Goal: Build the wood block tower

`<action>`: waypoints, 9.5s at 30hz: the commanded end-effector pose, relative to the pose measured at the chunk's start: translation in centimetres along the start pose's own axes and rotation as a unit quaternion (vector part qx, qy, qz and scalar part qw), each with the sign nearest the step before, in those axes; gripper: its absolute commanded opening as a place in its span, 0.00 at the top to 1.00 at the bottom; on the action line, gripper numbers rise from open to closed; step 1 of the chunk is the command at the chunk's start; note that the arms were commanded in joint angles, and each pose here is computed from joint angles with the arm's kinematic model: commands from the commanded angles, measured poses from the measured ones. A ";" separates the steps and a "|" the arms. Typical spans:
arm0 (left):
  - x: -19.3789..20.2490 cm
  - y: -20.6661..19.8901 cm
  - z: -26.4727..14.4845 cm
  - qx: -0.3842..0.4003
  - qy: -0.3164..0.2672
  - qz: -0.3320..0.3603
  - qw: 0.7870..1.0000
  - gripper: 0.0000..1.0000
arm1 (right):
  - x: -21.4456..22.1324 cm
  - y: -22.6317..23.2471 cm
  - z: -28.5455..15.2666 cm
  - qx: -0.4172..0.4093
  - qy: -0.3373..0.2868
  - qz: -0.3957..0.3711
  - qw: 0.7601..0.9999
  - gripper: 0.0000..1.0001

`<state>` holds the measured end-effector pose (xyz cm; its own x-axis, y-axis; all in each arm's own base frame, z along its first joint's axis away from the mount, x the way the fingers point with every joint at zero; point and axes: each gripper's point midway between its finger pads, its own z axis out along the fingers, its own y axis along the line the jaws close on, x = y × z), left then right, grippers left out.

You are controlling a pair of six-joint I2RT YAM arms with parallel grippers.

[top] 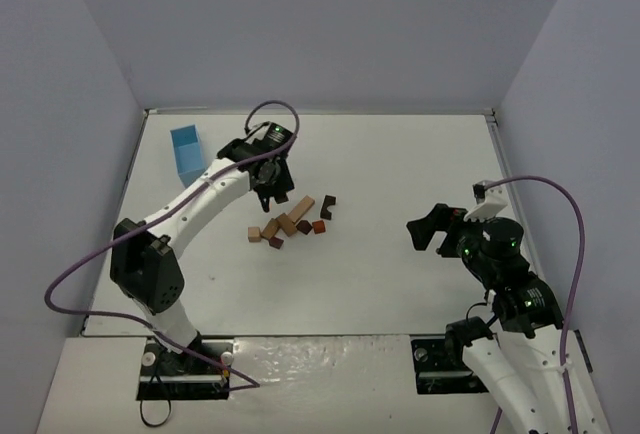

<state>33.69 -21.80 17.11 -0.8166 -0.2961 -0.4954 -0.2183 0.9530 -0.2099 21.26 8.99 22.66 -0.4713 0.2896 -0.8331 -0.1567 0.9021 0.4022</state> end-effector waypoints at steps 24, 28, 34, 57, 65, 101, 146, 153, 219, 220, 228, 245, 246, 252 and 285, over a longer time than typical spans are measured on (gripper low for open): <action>-7.5 4.6 12.6 -0.073 0.061 -0.169 0.981 0.84 | -2.8 -2.1 3.2 0.087 0.006 -0.020 0.996 0.00; -8.6 4.1 12.1 -0.055 0.054 -0.155 0.985 0.68 | -2.8 -3.1 3.5 0.112 0.006 -0.025 0.993 0.00; -9.7 4.3 9.7 -0.044 0.028 -0.105 0.993 0.26 | -3.0 -3.0 3.8 0.110 0.014 -0.042 0.993 0.00; -10.7 3.6 9.7 0.062 0.022 0.472 0.879 0.04 | -2.1 -1.3 3.6 0.050 0.032 -0.065 0.996 0.00; -8.6 2.2 12.5 0.115 0.058 0.461 0.878 0.04 | -2.9 -1.2 3.4 0.056 0.020 -0.063 0.996 0.00; -7.2 3.6 14.7 0.030 0.085 0.280 0.956 0.95 | -2.0 -2.4 5.6 0.085 0.056 -0.066 0.993 0.00; -9.7 4.0 13.9 -0.045 0.032 0.063 0.996 0.22 | -1.8 -2.6 6.8 0.086 0.067 -0.077 0.991 0.00; -7.8 -1.0 7.6 0.030 0.015 0.136 0.990 0.22 | -2.0 -2.7 6.5 0.089 0.060 -0.075 0.991 0.00; 1.4 -7.5 10.7 -0.212 -0.105 0.484 0.843 1.00 | -2.5 -5.0 6.7 0.159 0.018 -0.030 0.987 0.00; 1.6 -7.5 10.9 -0.217 -0.105 0.488 0.839 1.00 | -2.6 -5.1 6.6 0.161 0.013 -0.029 0.986 0.00; 5.2 -8.1 12.1 -0.214 -0.095 0.510 0.828 0.93 | -4.9 -4.7 3.9 0.159 -0.049 -0.019 0.986 0.00; 9.3 -10.9 9.9 -0.154 -0.075 0.465 0.869 0.23 | -8.7 -1.3 1.5 0.095 -0.094 -0.031 0.991 0.00; 8.9 -11.2 9.0 -0.148 -0.077 0.454 0.875 0.22 | -9.1 -0.8 1.2 0.087 -0.097 -0.032 0.991 0.00; 7.4 -12.1 4.5 -0.066 -0.054 0.324 0.942 0.22 | -11.7 0.7 -0.8 0.070 -0.127 -0.044 0.988 0.00; 7.8 -12.1 8.1 -0.064 0.061 -0.198 0.976 0.03 | -9.8 2.4 -3.0 0.027 -0.125 -0.081 0.988 0.00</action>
<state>33.80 -34.73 7.45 -0.7522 -0.5686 -0.3331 -0.5393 0.8216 -0.1847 22.05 6.60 32.21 -0.2419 0.2190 -0.9453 -0.1296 0.9582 0.2552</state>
